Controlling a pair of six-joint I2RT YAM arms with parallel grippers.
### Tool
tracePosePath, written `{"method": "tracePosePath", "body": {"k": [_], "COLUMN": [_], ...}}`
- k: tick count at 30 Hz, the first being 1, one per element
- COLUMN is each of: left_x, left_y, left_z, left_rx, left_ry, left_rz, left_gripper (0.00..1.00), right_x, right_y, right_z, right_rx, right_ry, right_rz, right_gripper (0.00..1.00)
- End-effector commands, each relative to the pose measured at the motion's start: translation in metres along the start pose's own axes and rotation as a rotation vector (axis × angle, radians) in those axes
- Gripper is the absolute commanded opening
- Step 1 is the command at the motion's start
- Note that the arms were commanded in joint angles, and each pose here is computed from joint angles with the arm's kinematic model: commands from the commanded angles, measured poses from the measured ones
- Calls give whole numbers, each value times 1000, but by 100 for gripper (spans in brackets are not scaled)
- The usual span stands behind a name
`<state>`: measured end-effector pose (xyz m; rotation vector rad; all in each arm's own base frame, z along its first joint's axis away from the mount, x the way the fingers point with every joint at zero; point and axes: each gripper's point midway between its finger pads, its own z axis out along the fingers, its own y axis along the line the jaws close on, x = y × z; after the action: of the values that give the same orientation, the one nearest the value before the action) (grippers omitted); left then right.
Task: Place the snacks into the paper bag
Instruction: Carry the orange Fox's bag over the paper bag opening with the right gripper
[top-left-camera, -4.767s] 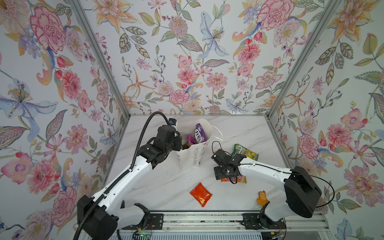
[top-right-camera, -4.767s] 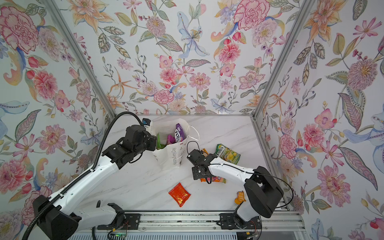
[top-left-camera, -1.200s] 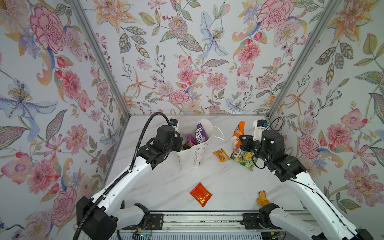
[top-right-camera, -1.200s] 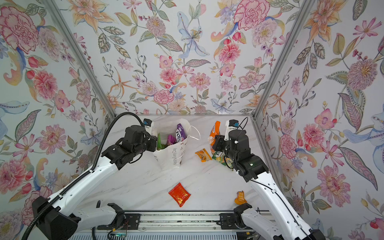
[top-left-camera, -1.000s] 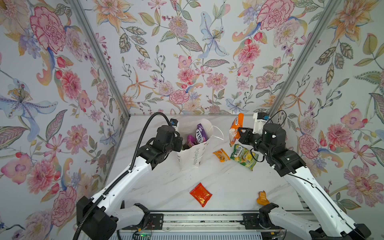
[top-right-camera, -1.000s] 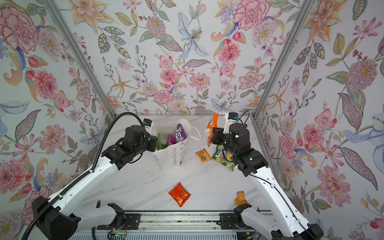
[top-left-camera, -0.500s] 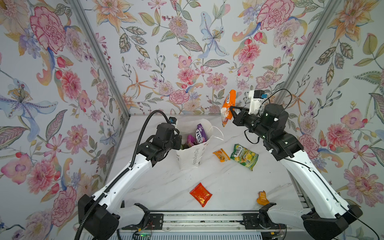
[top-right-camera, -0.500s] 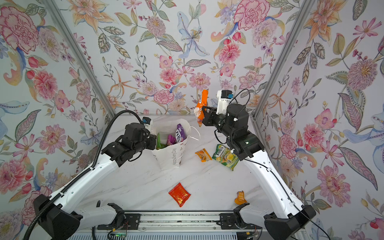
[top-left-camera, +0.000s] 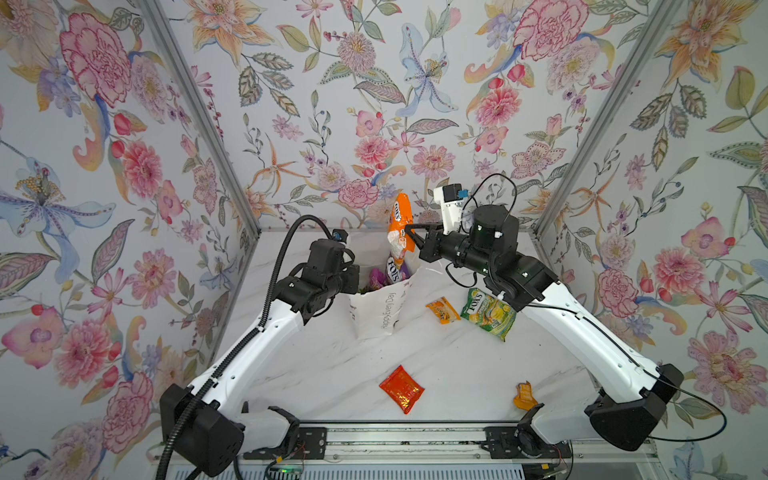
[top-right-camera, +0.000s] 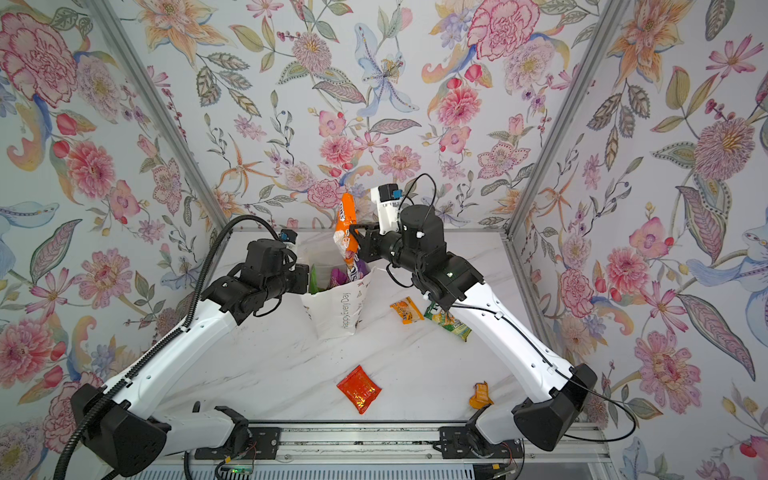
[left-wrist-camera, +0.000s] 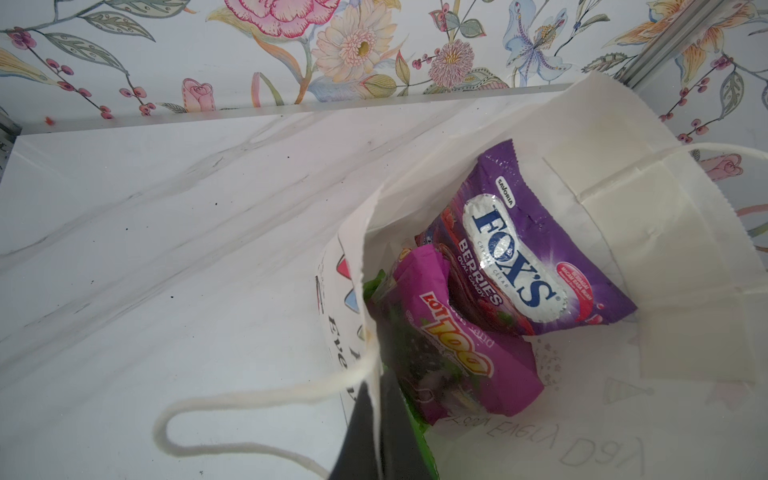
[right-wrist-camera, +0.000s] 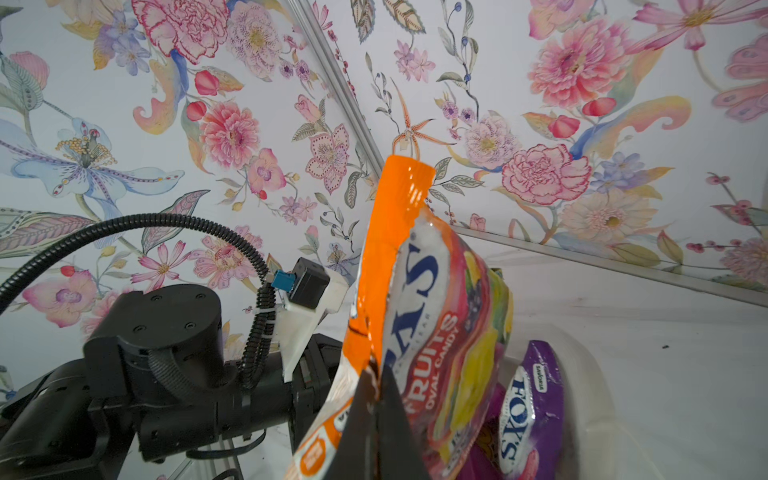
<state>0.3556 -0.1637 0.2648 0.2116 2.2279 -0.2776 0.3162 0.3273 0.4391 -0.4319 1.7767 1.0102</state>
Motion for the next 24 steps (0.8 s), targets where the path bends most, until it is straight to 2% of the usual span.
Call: {"method": "tracePosePath", "body": {"k": [1,9,24], "left_x": [-37,-36,-31], "left_y": [1,7,10], "left_z": [-14,-12,-8], "left_rx": [9,6,20], "left_ry": [-110,-103,-99], "left_rz": [-12,-20,-25], "left_gripper": [0,0,0], "right_x": [-27,-7,22], "right_y": [31,40,32], "right_z": [-2,15,33], "right_rx": [-111,-160,-156], "right_ry": [-88,-42,7], "right_rz": [-38,-22,11], "right_gripper": [0,0,0]}}
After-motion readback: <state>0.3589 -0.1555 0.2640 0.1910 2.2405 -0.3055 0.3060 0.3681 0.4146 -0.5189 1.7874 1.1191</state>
